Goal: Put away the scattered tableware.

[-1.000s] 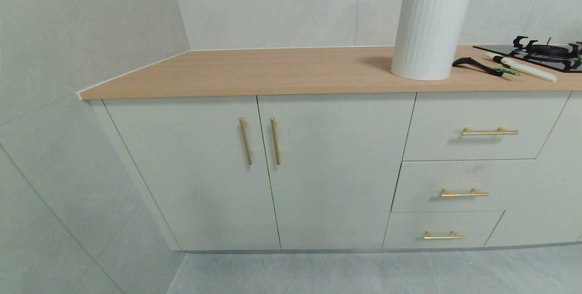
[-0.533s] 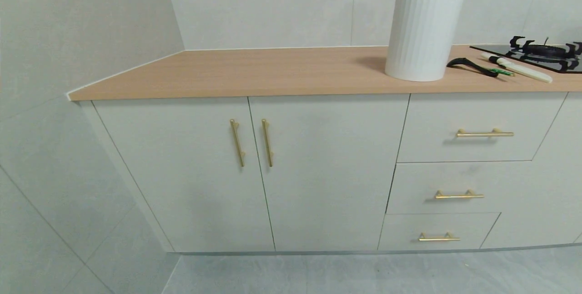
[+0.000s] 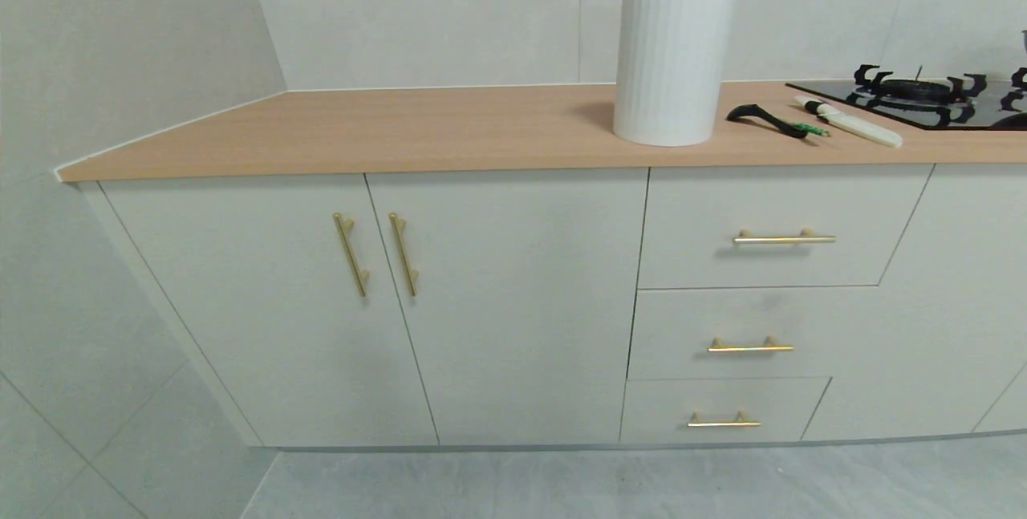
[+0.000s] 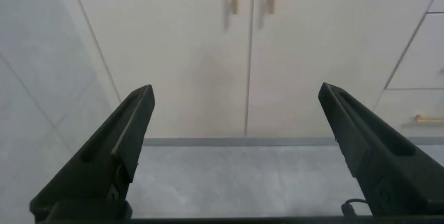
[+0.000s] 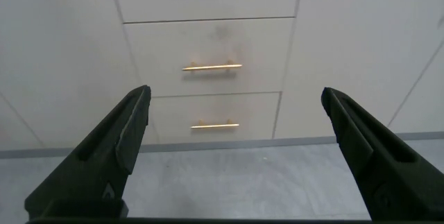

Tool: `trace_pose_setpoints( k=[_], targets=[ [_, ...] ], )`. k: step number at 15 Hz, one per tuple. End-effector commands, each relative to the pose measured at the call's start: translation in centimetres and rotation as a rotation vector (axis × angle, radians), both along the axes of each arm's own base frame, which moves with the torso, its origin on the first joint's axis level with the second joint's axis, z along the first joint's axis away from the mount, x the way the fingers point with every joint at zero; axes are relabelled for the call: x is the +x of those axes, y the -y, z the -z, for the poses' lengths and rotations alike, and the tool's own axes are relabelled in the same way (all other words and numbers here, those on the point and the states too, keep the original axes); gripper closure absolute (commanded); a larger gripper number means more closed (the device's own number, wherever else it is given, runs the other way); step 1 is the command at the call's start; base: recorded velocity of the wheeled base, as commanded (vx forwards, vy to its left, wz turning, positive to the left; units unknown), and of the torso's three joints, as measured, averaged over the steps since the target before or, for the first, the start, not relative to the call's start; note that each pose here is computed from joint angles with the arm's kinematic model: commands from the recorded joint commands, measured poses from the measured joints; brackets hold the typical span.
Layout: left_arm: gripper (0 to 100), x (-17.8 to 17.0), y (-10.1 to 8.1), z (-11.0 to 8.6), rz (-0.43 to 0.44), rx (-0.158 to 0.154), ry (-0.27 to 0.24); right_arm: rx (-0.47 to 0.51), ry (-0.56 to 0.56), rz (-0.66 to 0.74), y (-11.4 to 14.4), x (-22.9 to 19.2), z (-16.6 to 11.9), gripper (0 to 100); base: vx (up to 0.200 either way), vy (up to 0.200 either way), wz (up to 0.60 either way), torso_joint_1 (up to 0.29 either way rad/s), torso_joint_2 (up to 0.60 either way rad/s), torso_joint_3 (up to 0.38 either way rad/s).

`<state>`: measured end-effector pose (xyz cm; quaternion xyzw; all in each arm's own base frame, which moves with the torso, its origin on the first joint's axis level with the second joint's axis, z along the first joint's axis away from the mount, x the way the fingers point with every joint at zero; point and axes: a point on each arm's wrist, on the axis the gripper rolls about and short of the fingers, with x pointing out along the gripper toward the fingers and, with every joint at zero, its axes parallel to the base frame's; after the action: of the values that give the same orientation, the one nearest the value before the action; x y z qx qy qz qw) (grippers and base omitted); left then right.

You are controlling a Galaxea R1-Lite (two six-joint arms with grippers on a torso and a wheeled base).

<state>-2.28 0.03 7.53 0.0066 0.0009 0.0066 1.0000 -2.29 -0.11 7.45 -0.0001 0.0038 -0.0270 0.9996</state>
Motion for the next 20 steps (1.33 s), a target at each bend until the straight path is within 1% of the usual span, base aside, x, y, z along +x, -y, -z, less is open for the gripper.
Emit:
trace_pose_setpoints(
  k=[1, 10, 11, 12, 20],
  targets=[
    [0, 0.01, 0.0, -0.01, -0.001, 0.001, -0.001, 0.0, -0.002, 0.0, 0.0, 0.01, 0.0, 0, 0.0, -0.2, 0.0, 0.002, 0.0, 0.002],
    [0, 0.01, 0.0, -0.01, 0.001, -0.001, -0.001, 0.002, -0.001, 0.0, 0.0, 0.01, 0.0, 0, 0.0, 0.0, 0.0, 0.0, 0.0, 0.0],
    [0, 0.01, 0.0, -0.01, 0.001, -0.001, -0.001, 0.002, -0.001, 0.0, 0.0, 0.01, 0.0, 0, 0.0, 0.0, -0.6, 0.002, 0.0, 0.007],
    [0, 0.01, 0.0, -0.01, 0.001, -0.001, -0.001, 0.002, 0.0, 0.0, 0.0, 0.01, -0.02, 0, 0.0, 0.0, 0.0, 0.0, 0.0, 0.0],
    [0, 0.01, 0.0, -0.01, -0.001, -0.01, -0.001, 0.0, -0.002, 0.0, 0.0, 0.01, 0.0, 0, 0.0, 0.0, 0.0, 0.0, 0.0, 0.0]
  ],
)
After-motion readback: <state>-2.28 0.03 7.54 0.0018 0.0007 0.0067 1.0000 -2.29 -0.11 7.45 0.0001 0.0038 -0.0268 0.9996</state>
